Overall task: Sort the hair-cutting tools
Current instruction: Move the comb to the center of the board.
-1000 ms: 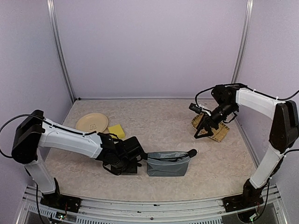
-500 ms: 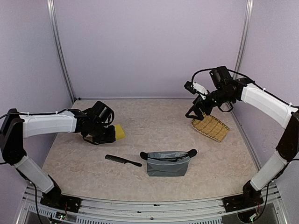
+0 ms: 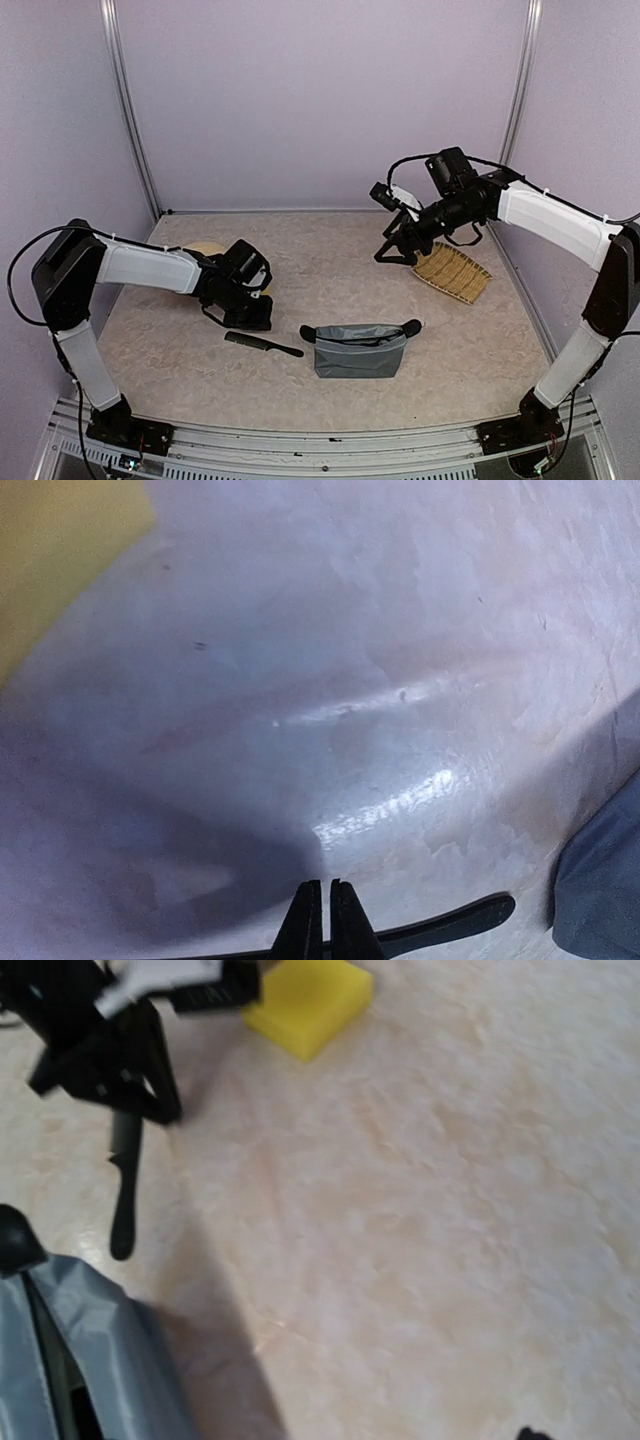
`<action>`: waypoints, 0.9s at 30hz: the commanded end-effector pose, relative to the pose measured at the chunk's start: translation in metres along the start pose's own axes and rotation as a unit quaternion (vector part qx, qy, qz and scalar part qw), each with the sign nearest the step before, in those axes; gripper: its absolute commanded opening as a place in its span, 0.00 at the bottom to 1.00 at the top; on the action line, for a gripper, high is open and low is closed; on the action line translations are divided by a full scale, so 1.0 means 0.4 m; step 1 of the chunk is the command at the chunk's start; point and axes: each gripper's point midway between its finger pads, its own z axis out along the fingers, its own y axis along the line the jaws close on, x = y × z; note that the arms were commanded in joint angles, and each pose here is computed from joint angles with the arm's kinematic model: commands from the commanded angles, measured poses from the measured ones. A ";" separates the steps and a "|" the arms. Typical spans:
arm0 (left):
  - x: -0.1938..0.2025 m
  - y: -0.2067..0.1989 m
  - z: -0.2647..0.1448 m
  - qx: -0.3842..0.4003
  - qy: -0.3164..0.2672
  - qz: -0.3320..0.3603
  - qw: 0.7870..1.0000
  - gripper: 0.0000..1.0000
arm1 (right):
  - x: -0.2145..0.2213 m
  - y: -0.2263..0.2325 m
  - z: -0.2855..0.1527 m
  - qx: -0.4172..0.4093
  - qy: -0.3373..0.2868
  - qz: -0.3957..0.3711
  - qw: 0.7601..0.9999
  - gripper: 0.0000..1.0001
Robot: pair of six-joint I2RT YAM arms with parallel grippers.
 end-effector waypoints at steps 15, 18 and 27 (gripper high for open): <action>0.255 -0.087 -0.013 0.016 0.072 0.005 0.997 0.00 | 0.018 0.127 0.059 -0.035 0.031 -0.080 0.996 0.82; 0.282 -0.123 -0.041 0.045 0.068 -0.014 0.997 0.00 | 0.021 0.162 0.079 -0.039 0.042 -0.102 0.993 0.83; 0.099 -0.088 -0.128 -0.006 -0.034 -0.022 0.999 0.35 | 0.024 0.292 0.125 -0.074 0.061 -0.159 0.983 0.82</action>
